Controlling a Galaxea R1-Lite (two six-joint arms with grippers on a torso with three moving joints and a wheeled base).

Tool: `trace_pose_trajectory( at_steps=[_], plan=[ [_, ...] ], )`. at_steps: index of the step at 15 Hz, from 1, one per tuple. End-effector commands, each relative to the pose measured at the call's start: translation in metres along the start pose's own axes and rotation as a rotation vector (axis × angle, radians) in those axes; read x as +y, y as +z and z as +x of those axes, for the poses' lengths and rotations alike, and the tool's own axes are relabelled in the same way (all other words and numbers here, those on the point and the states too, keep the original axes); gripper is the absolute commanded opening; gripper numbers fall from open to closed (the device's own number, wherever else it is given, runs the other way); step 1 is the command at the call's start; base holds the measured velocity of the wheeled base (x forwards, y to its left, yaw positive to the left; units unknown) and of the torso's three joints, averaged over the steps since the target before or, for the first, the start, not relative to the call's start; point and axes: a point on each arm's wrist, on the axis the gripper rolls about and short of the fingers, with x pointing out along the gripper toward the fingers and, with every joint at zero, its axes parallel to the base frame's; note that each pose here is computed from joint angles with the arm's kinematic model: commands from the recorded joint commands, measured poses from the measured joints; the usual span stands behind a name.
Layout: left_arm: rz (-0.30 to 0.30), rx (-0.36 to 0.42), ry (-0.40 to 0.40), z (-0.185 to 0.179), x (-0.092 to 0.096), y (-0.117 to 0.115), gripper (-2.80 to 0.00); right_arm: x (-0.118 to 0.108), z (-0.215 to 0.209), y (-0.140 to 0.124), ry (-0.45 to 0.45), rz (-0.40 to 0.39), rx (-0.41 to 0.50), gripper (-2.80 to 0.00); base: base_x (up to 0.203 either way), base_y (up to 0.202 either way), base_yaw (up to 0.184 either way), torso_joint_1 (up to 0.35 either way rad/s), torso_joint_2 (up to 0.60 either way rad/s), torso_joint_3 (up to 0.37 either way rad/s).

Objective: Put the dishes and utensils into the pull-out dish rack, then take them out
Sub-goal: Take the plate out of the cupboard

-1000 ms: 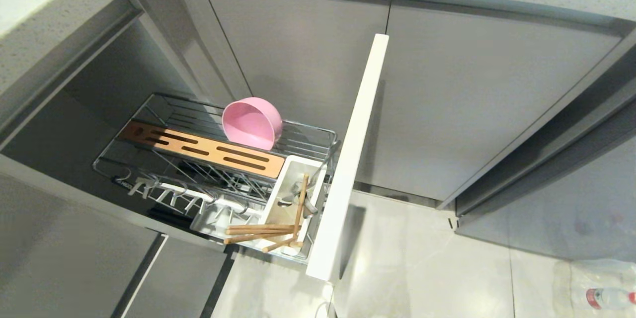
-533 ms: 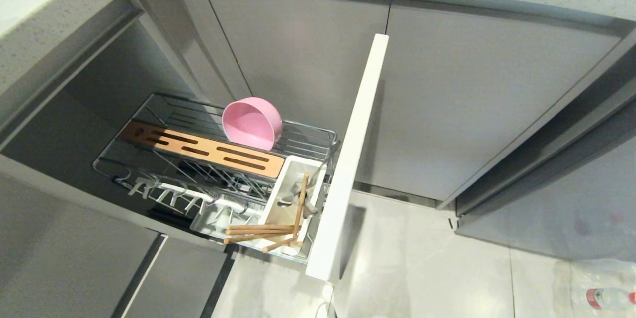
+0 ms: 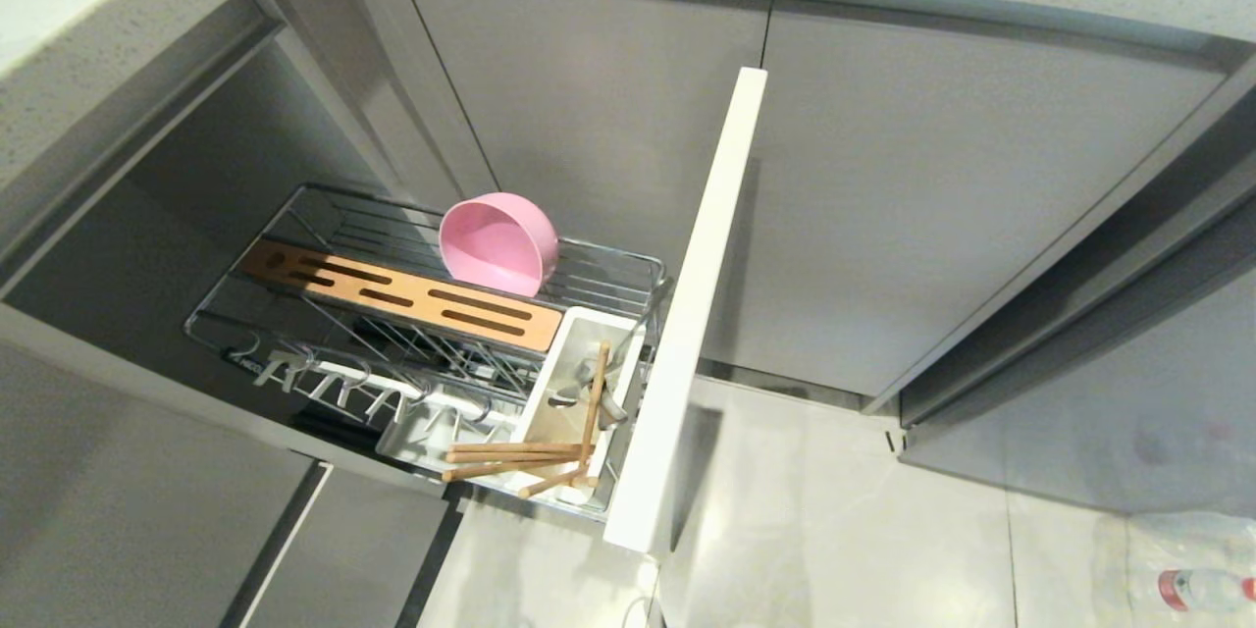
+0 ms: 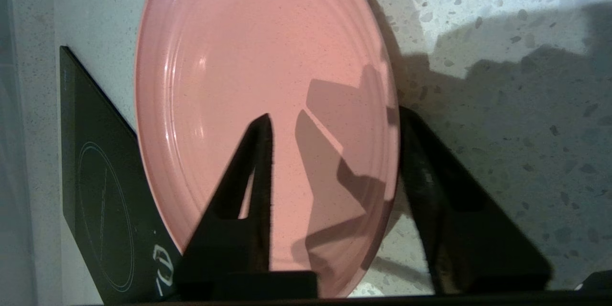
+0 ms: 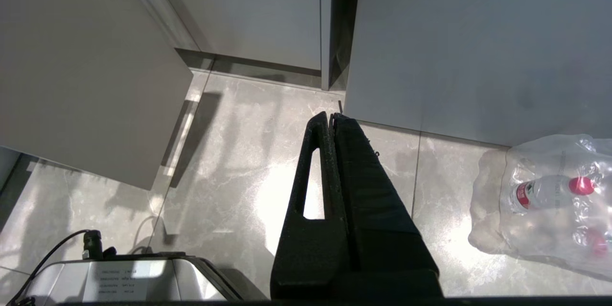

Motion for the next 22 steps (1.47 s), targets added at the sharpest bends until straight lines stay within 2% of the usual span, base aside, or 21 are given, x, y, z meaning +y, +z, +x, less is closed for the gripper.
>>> trace_pose_trajectory(
  at_steps=[1,4,6,12,13,15,16,17,19,20,22],
  plan=[
    [0.005,0.004,-0.001,-0.001,0.000,-0.001,0.00,0.000,0.000,0.000,0.000,0.000,0.002,-2.80,0.000,0.000,0.000,0.000,0.00,0.000],
    [-0.013,-0.026,-0.014,-0.009,0.003,-0.003,0.00,0.000,0.000,-0.001,0.000,0.000,0.003,-2.80,0.000,0.000,0.000,0.000,0.00,0.000],
    [-0.051,-0.057,-0.037,-0.015,0.004,-0.004,0.00,0.000,0.000,0.000,0.000,0.000,0.002,-2.80,0.000,0.000,0.000,0.000,0.00,0.000],
    [-0.298,-0.252,-0.253,-0.053,0.019,-0.016,0.00,0.000,0.000,-0.001,0.000,0.000,0.003,-2.80,0.000,0.000,0.000,0.000,0.00,0.000],
    [-0.359,-0.309,-0.292,-0.059,0.023,-0.015,0.00,0.000,0.000,0.000,0.000,0.000,0.002,-2.80,0.000,0.000,0.000,0.000,0.00,0.000],
    [-0.558,-0.580,-0.477,-0.092,0.044,-0.017,0.00,0.000,0.000,0.000,0.000,0.000,0.002,-2.80,0.000,0.000,0.000,0.000,0.00,0.000],
    [-0.604,-0.623,-0.518,-0.097,0.046,-0.019,0.00,0.000,0.000,0.000,0.000,0.000,0.002,-2.80,0.000,0.000,0.000,0.000,0.00,0.000],
    [-0.609,-0.624,-0.529,-0.095,0.044,-0.022,-2.80,0.000,0.000,0.000,0.000,0.000,0.002,-2.80,0.000,0.000,0.000,0.000,0.00,0.000],
    [-0.642,-0.639,-0.584,-0.088,0.036,-0.026,-2.80,0.000,0.000,0.000,0.000,0.000,0.002,-2.80,0.000,0.000,0.000,0.000,0.00,0.000],
    [-0.703,-0.643,-0.647,-0.089,0.035,-0.027,-2.80,0.000,0.000,-0.001,0.000,0.000,0.003,-2.80,0.000,0.000,0.000,0.000,0.00,0.000],
    [-0.820,-0.598,-0.775,-0.088,0.032,-0.027,-2.80,0.000,0.000,0.000,0.000,0.000,0.002,-2.80,0.000,0.000,0.000,0.000,0.00,0.000]
  ],
)
